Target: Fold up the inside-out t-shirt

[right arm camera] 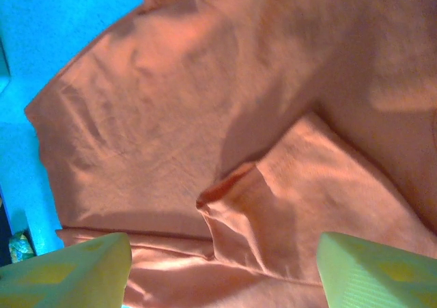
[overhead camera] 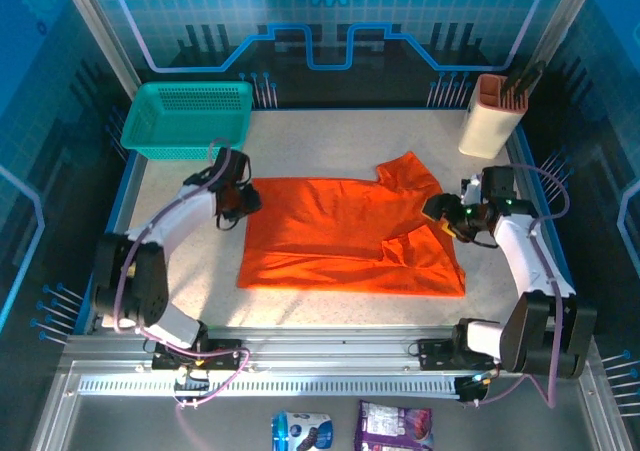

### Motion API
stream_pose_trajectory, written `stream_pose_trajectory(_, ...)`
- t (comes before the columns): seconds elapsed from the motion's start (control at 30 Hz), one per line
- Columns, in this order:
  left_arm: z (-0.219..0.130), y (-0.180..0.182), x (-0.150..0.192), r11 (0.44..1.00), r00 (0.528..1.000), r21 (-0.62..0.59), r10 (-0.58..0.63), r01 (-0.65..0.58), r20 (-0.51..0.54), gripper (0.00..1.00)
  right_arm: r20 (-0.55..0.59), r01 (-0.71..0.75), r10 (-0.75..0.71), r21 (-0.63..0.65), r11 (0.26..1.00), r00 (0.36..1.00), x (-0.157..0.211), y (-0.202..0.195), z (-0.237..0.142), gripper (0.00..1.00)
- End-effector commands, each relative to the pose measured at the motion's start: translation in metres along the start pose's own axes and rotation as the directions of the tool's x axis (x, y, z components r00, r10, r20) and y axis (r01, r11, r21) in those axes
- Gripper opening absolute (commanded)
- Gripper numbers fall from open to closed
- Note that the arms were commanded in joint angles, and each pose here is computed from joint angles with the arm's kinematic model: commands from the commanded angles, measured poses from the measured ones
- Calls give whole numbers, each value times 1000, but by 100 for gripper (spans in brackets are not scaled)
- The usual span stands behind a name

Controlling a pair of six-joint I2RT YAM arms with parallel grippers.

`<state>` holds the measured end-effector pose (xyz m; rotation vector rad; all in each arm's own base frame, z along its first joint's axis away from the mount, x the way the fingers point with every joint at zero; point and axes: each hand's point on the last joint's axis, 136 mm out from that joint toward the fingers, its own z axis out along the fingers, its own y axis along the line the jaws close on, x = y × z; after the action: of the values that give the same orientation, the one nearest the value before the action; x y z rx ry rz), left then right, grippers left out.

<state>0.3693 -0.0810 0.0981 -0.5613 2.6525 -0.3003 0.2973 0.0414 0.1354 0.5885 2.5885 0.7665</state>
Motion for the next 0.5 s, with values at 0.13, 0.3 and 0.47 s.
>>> stream_pose_trajectory(0.13, 22, -11, -64, 983, 986, -107, 155, -148, 61, 35, 36, 70, -69, -20, 997, 997, -20, 16, -1, 72)
stream_pose_trajectory(0.3, 45, -15, -92, 981, 986, -127, 156, -148, 52, 35, 43, 77, -77, -7, 997, 996, -27, 17, -2, 73)
stream_pose_trajectory(0.47, 66, -14, -100, 980, 989, -140, 145, -140, 23, 35, 55, 88, -89, 12, 996, 995, -32, 17, -5, 74)
